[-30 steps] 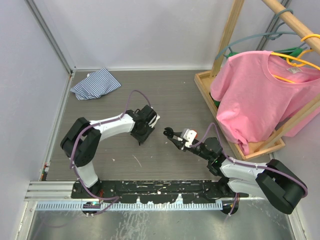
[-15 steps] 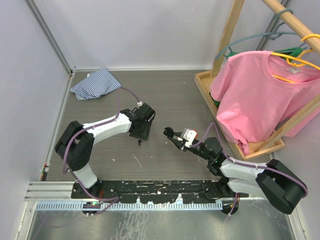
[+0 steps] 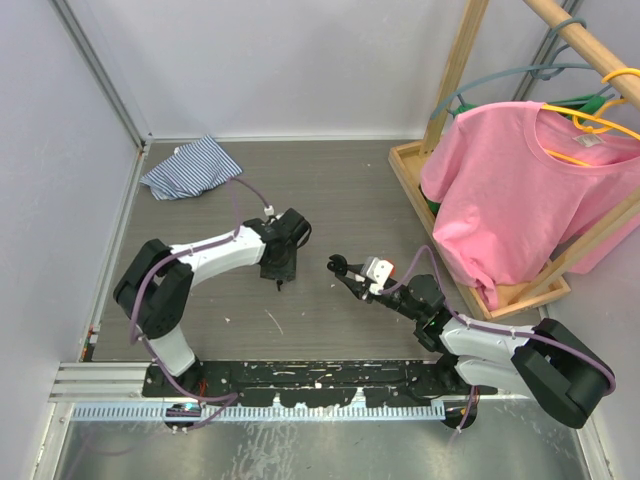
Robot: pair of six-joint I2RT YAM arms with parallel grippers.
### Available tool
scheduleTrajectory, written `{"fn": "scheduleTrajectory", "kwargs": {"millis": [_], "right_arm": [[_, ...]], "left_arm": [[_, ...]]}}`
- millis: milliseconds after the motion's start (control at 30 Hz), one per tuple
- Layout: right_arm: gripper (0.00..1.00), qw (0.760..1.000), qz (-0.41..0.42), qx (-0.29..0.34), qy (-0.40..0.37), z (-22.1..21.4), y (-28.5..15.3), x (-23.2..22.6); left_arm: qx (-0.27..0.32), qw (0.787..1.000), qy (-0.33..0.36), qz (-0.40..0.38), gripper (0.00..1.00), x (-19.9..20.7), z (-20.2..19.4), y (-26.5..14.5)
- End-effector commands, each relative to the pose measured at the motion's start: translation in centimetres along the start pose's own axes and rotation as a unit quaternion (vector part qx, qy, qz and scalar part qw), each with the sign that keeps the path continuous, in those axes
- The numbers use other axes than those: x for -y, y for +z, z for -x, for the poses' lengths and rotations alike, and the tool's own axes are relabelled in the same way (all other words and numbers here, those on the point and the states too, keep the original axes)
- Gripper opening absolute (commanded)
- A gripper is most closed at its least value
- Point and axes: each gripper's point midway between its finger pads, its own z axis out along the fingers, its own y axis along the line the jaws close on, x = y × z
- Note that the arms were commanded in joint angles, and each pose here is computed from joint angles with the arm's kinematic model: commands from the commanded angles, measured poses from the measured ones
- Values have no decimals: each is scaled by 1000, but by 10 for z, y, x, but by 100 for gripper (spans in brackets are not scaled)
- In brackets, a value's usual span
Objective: Insert the wireless bluetooth earbuds into the charging case
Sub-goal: Move the earbud to the center of the board, then pick up the earbud from the center of the board.
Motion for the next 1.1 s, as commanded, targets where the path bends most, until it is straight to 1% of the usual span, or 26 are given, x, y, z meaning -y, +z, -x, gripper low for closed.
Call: {"fn": "scheduleTrajectory", "kwargs": {"millis": [0, 300, 467, 633, 867, 1067], "right_arm": [[2, 999, -16, 36, -17, 26, 8, 11], [2, 999, -15, 35, -16, 25, 9, 10], [2, 999, -13, 33, -14, 24, 9, 9], [2, 999, -13, 33, -14, 24, 10, 10], [2, 999, -13, 30, -15, 23, 10, 9], [2, 999, -13, 28, -16, 22, 10, 9]], "left_arm": [[8, 1000, -6, 10, 40, 1, 6, 5], [-2, 1000, -6, 21, 38, -5, 1, 15], [-15, 1000, -4, 21, 35, -5, -2, 23], [-25, 1000, -2, 19, 33, -4, -7, 26], [-28, 1000, -3, 8, 25, -1, -8, 23], [-9, 1000, -6, -19, 17, 7, 1, 11]]}}
